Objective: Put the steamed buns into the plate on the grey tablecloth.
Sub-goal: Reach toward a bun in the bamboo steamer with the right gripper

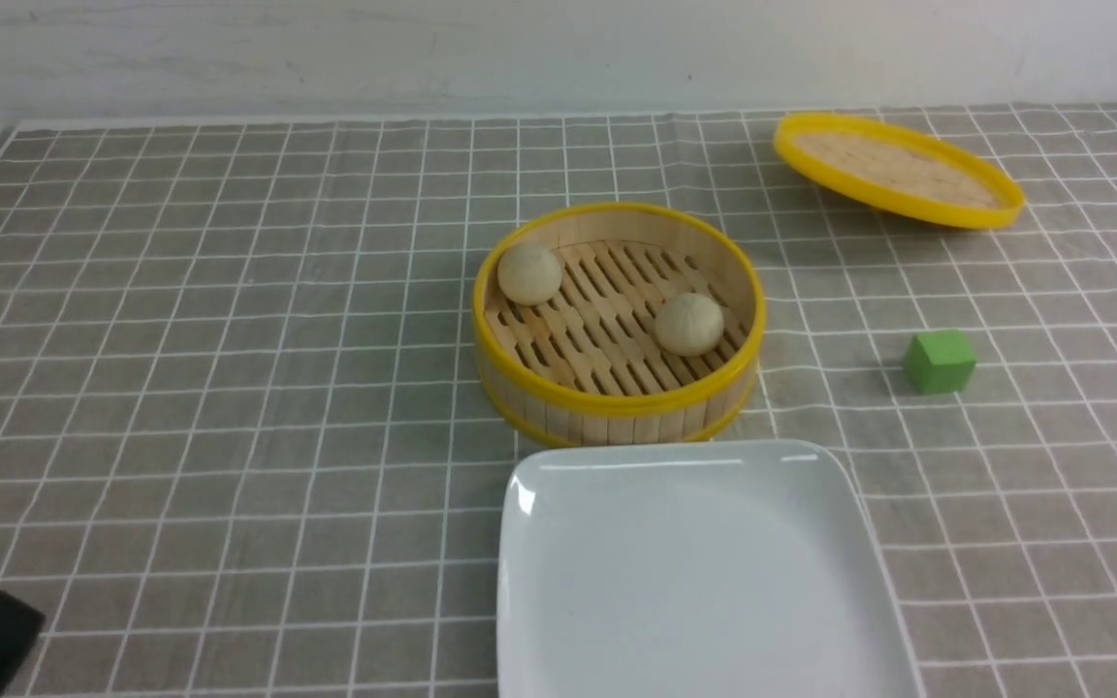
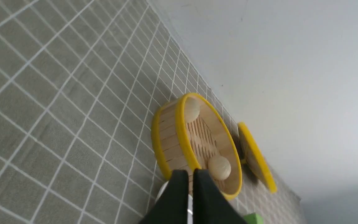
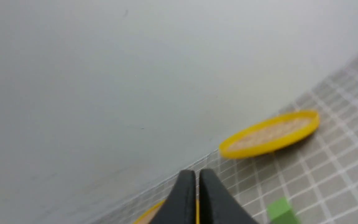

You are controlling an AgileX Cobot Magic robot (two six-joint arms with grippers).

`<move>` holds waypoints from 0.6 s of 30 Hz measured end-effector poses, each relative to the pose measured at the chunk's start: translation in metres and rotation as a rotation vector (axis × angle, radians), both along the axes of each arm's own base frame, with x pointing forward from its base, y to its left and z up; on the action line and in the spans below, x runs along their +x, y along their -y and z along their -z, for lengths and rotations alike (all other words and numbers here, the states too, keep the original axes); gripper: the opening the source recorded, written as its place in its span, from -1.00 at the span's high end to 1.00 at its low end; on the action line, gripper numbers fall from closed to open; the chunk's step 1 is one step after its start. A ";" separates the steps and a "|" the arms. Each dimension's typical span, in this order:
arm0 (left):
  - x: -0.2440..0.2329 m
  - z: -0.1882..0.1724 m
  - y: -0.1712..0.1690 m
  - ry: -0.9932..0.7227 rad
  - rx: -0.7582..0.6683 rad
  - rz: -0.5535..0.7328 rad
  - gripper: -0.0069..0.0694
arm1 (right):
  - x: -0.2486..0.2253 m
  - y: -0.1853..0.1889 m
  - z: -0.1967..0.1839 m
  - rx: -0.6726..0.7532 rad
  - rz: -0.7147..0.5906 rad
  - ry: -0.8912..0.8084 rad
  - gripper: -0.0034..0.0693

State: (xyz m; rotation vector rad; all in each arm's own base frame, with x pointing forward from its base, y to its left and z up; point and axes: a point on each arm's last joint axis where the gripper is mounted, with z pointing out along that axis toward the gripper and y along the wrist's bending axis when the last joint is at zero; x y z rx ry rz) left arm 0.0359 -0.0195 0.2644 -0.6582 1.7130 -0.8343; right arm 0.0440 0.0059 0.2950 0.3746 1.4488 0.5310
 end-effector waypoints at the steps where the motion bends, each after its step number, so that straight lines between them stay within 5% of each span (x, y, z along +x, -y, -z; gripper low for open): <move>1: 0.003 -0.005 0.001 -0.048 0.031 0.017 0.79 | 0.004 0.000 -0.008 -0.074 0.003 -0.051 0.93; 3: 0.008 -0.010 0.003 -0.150 0.082 0.057 0.81 | 0.014 -0.001 -0.012 -0.149 -0.007 -0.175 0.94; 9: 0.039 -0.003 0.008 -0.627 0.273 0.295 0.81 | 0.065 -0.007 0.013 -0.232 -0.152 -0.916 0.93; 12: 0.060 -0.007 0.008 -0.648 0.323 0.326 0.81 | 0.099 -0.015 0.016 -0.255 -0.277 -1.034 0.92; 18: 0.086 -0.017 0.005 -0.557 0.381 0.300 0.80 | 0.168 -0.038 0.010 -0.254 -0.570 -0.993 0.88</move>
